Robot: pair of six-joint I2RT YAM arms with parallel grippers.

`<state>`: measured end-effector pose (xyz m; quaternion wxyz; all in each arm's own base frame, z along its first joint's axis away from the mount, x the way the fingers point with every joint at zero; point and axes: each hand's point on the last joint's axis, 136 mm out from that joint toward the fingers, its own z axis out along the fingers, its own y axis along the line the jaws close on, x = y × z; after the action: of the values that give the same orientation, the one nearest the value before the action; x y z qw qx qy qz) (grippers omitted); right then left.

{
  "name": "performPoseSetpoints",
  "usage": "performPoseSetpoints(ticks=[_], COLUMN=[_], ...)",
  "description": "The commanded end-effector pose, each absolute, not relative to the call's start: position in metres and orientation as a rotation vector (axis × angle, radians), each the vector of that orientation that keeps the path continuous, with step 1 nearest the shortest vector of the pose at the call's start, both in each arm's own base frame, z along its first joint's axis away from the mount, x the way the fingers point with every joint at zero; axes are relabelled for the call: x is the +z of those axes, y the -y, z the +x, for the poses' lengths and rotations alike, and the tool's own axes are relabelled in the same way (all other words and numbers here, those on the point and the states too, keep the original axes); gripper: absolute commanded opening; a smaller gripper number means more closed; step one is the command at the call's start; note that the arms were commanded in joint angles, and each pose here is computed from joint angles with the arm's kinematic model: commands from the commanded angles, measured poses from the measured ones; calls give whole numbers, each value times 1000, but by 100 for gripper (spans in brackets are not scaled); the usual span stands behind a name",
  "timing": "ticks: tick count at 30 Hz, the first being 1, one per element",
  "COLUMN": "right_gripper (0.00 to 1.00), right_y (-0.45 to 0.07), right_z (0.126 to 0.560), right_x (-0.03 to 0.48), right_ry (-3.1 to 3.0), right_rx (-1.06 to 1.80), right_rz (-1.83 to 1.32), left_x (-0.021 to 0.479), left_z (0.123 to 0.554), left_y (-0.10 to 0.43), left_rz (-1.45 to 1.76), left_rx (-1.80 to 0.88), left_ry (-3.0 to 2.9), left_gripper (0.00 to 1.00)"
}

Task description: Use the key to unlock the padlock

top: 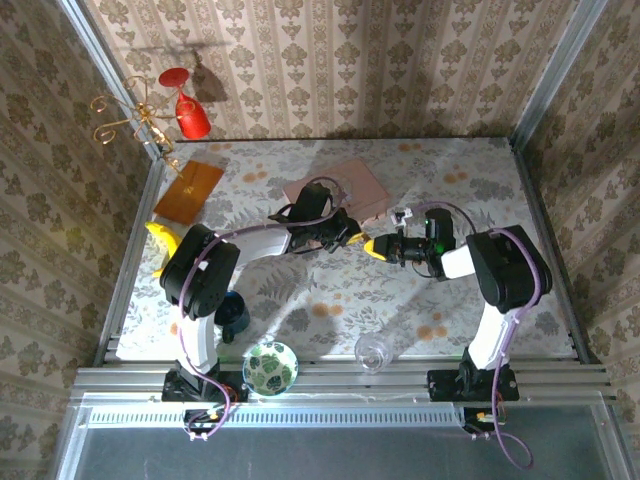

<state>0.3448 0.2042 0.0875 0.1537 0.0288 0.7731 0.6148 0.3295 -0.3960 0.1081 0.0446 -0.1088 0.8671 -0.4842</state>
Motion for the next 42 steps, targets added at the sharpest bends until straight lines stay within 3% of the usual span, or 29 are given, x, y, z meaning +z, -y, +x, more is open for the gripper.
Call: performPoseSetpoints(ticks=[1,12,17,24,27,33,35,38,42], right_gripper=[0,0,0,0,0,0,5,22,48], right_y=[-188,-178,-172,-163,-160,-158,-157,-157,-167], right_z=[373,383,388,391,389,382,378,372,365], right_x=[103,98,84,66,61,59,54,56,66], right_ry=[-2083,-2056,-2066,-2074,-2076,-2084,-2120,-2160,-2271], right_rx=[1829,1878,1887,1880,1863,1813,1760,1660,1416], right_rz=[244,405,559,700,724,690,680,589,323], left_x=[141,122,112,111,114,132,139,152,171], left_z=[303,302,300,301,300,300,301,304,309], left_y=[410,409,407,406,405,392,383,366,343], left_rz=[-203,-246,-283,-301,-304,-284,-264,-218,-87], left_rx=[-1690,-1704,-1703,-1706,-1709,-1640,-1583,-1464,-1243], left_ry=[-2633,-2643,-2643,-2623,-2616,-2594,-2593,-2589,-2588], left_gripper=[0,1,21,32,44,78,85,99,100])
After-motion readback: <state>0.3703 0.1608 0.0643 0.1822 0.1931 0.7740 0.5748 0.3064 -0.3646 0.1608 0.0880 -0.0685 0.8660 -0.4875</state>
